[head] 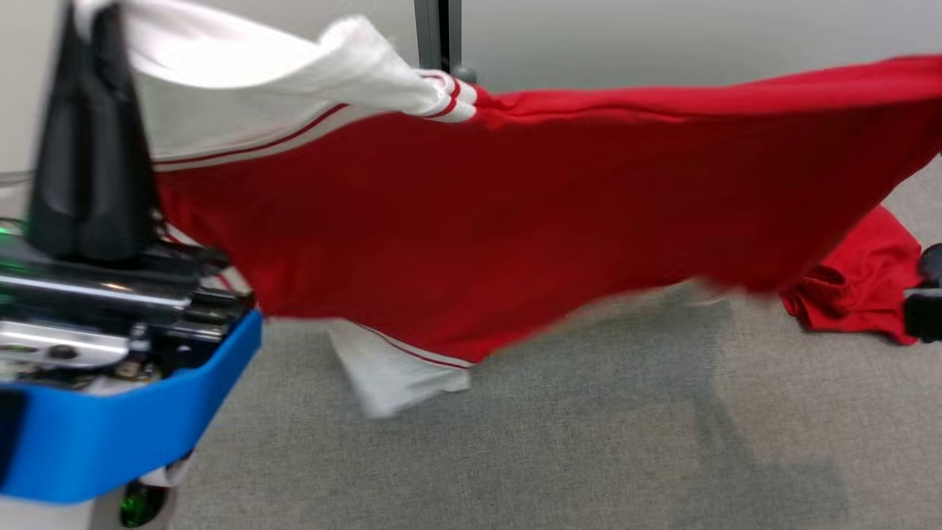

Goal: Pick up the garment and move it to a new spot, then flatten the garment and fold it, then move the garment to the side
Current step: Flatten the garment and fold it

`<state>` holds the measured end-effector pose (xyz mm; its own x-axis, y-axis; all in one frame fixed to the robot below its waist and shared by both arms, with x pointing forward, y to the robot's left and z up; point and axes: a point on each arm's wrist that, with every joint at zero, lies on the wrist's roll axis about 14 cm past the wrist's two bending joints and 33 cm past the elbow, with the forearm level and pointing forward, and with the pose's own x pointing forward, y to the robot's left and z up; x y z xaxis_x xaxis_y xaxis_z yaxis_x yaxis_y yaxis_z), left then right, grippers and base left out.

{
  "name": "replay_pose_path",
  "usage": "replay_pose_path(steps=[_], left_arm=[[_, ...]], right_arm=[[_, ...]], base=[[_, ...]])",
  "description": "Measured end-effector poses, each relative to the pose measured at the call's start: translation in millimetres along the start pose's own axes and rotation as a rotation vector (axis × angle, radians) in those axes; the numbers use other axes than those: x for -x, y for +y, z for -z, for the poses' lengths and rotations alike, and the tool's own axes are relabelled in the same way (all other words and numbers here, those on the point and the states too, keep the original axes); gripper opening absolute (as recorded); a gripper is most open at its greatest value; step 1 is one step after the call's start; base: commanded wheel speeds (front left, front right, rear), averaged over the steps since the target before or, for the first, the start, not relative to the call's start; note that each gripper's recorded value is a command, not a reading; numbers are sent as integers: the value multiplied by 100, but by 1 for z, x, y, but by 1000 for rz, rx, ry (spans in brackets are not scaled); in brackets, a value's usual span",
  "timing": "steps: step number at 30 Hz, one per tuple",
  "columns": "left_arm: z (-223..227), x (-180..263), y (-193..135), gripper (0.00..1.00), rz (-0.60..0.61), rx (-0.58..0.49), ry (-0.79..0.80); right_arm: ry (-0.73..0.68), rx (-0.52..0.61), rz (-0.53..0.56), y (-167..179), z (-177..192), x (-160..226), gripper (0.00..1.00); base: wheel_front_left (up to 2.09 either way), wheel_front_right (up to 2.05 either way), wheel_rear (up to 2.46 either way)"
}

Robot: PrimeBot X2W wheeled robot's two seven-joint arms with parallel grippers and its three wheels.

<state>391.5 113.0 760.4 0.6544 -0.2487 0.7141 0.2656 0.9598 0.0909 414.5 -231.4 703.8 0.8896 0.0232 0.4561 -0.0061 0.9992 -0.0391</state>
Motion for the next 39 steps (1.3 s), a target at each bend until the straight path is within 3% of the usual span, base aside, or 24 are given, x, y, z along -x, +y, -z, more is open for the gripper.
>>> replay_pose_path(steps=[4, 10, 16, 23, 31, 35, 39], left_arm=[[-48, -16, -4, 0, 29, -41, -138], [-48, -29, -5, 0, 44, -24, -131], [17, -47, -1, 0, 43, 83, 26], [104, -88, 28, 0, -19, 134, 158], [113, -142, 60, 0, -102, 109, 149], [160, -125, 62, 0, -135, 148, 287], [247, -54, 58, 0, -208, 217, 548]], right_arm=[[-78, 20, 20, -6, -38, -2, 0], [-75, -2, 27, -10, -43, -8, 0], [2, -65, 9, -7, -9, -34, 0], [29, -174, -59, 20, 29, -98, 0], [-6, -291, -103, 53, 33, -154, 0], [71, -296, -129, 75, 72, -162, 0], [264, -290, -163, 102, 152, -142, 0]], base=[[0, 0, 0], [0, 0, 0], [0, 0, 0], [0, 0, 0], [0, 0, 0], [0, 0, 0], [0, 0, 0]])
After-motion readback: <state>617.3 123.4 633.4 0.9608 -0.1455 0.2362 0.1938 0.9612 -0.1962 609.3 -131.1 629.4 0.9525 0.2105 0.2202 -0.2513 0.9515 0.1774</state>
